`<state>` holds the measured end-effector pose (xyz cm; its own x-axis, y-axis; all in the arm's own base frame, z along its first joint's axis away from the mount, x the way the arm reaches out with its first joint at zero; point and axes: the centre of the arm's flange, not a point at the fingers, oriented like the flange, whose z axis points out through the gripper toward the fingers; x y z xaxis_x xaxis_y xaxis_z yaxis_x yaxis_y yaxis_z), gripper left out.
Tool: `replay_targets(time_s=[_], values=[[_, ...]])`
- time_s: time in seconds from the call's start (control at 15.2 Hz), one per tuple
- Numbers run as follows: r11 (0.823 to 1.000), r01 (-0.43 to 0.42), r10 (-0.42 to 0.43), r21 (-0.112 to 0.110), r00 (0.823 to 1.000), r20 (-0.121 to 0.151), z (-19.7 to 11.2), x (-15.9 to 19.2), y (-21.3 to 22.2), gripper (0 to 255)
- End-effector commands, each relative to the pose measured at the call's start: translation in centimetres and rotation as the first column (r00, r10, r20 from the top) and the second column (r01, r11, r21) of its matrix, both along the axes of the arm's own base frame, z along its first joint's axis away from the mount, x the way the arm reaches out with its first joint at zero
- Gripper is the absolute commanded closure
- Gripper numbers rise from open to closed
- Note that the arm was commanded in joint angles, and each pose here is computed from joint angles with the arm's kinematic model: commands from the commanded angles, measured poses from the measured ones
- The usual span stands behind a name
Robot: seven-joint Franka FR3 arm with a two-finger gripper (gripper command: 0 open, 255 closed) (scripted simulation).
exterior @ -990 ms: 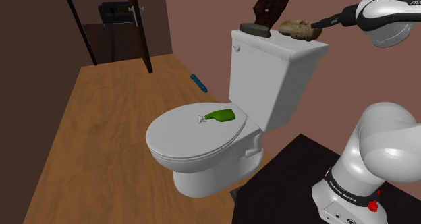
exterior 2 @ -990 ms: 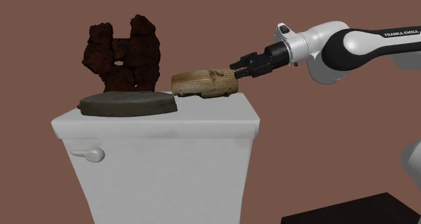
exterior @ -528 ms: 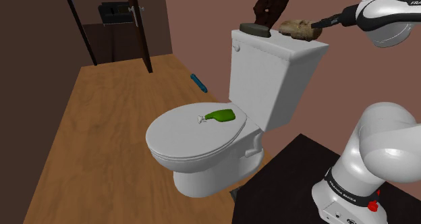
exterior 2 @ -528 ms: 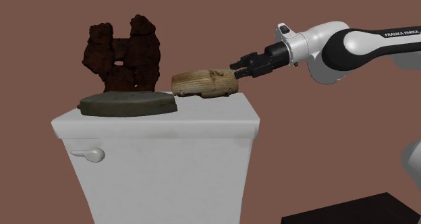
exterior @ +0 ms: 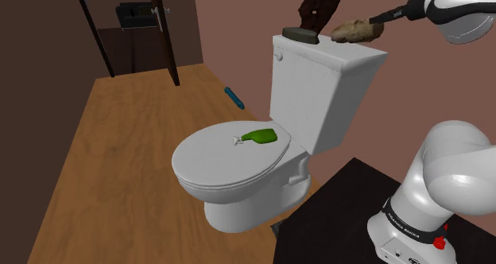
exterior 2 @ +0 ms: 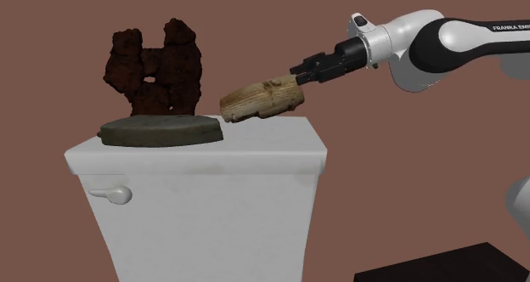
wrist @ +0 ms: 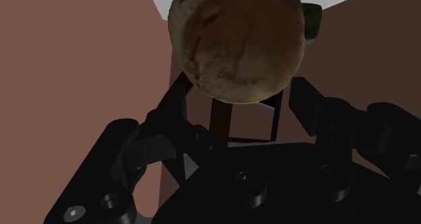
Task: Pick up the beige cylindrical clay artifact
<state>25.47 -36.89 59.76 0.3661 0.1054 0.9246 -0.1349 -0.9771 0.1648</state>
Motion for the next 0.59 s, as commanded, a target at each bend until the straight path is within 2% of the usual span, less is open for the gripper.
replay_targets(time_s=[0.0, 0.4, 0.53], values=[[1.0, 0.001, -0.001, 0.0, 1.0, 0.001, 1.1, 0.0, -0.1, 255], [1.0, 0.001, -0.001, 0.0, 1.0, 0.001, 4.3, 0.0, -0.1, 255], [1.0, 0.001, -0.001, 0.0, 1.0, 0.001, 4.4, 0.0, -0.1, 255]])
